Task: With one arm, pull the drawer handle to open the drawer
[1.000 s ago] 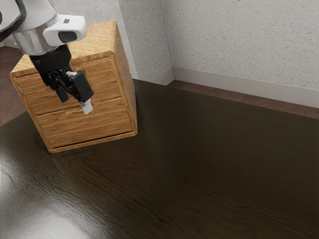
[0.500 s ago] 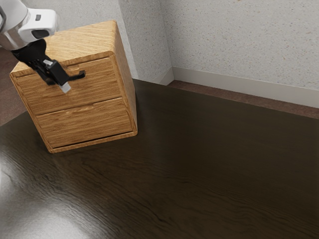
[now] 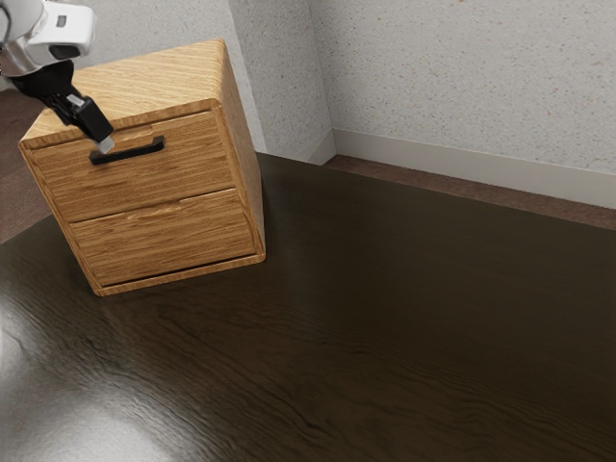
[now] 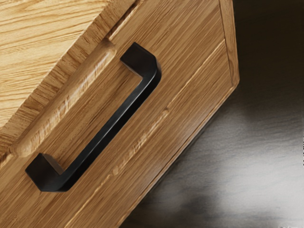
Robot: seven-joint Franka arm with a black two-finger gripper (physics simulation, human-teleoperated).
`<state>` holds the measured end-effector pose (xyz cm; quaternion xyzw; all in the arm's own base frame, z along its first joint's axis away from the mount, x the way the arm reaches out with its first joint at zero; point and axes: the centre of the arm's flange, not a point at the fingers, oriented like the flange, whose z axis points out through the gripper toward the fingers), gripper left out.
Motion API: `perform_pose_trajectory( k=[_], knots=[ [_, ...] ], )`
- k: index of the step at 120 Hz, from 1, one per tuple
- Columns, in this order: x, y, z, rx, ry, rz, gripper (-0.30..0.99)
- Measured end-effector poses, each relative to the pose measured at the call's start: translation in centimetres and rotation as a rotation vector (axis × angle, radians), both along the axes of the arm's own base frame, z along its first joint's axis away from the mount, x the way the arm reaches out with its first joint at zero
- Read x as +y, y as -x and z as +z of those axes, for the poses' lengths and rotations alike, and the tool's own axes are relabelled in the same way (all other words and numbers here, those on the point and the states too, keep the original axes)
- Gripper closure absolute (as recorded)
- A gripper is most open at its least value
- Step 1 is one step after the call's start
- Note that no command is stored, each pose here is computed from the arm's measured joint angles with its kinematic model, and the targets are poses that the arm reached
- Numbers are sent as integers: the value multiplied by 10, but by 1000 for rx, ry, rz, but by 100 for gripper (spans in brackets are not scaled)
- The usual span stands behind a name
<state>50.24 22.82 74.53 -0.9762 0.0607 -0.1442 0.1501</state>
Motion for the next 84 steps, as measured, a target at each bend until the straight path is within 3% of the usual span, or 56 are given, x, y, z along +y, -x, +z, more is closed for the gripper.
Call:
perform_pose_trajectory(
  k=[16,84],
  knots=[
    [-2,-11,-17,40,-9,-47,0],
    [17,-13,-13,38,-49,-116,0]
  ],
)
